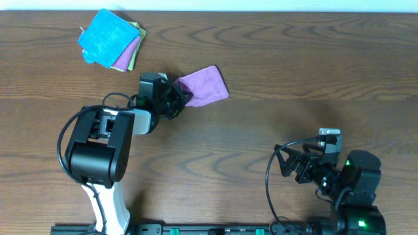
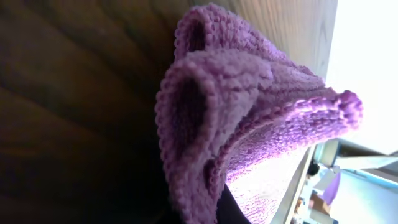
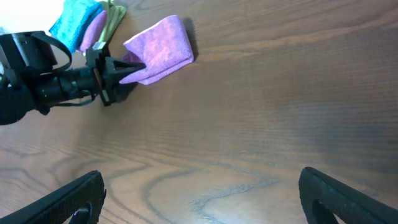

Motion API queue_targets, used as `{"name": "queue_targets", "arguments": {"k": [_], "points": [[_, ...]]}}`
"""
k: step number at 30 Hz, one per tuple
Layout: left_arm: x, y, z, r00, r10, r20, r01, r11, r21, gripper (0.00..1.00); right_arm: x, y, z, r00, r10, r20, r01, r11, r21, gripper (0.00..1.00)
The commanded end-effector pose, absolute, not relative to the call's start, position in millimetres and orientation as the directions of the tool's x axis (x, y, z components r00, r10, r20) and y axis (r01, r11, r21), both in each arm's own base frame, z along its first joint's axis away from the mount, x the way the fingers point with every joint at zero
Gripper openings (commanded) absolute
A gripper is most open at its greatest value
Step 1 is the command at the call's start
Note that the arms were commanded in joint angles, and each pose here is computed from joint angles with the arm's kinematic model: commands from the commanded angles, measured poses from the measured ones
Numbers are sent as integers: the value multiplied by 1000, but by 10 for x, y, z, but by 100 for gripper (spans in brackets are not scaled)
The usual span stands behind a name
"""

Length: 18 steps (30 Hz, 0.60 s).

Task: Fold the cloth
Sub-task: 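Carry the folded cloth with the left gripper onto the cloth stack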

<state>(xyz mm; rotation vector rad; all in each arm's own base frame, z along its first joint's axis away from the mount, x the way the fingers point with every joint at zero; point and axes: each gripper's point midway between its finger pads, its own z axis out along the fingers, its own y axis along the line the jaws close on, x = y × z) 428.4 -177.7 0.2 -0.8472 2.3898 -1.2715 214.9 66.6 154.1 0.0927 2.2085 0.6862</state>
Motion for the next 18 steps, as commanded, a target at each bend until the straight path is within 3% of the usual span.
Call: {"name": "queue_targets", "arguments": {"k": [1,6,11,18], "points": [[4233,-1757,-168,-787,-616,33,-373,432,-821,6,2142,664,1552,-672,296,-679,-149,844,516,99],[4671,-1732,564,-793,-607,-54,-230,381,-895,6,2143,664,1553,-672,296,-679,-149,844,516,99],[5151,-1311,1493,-708,-689,-156,-175,384,-907,6,2142,664,1552,-672,296,-679,-149,844,516,99],[5555,-727,2210,-589,-767,-255,-185,435,-881,6,2142,664,1552,-672,296,-679,-149,844,516,99]]}}
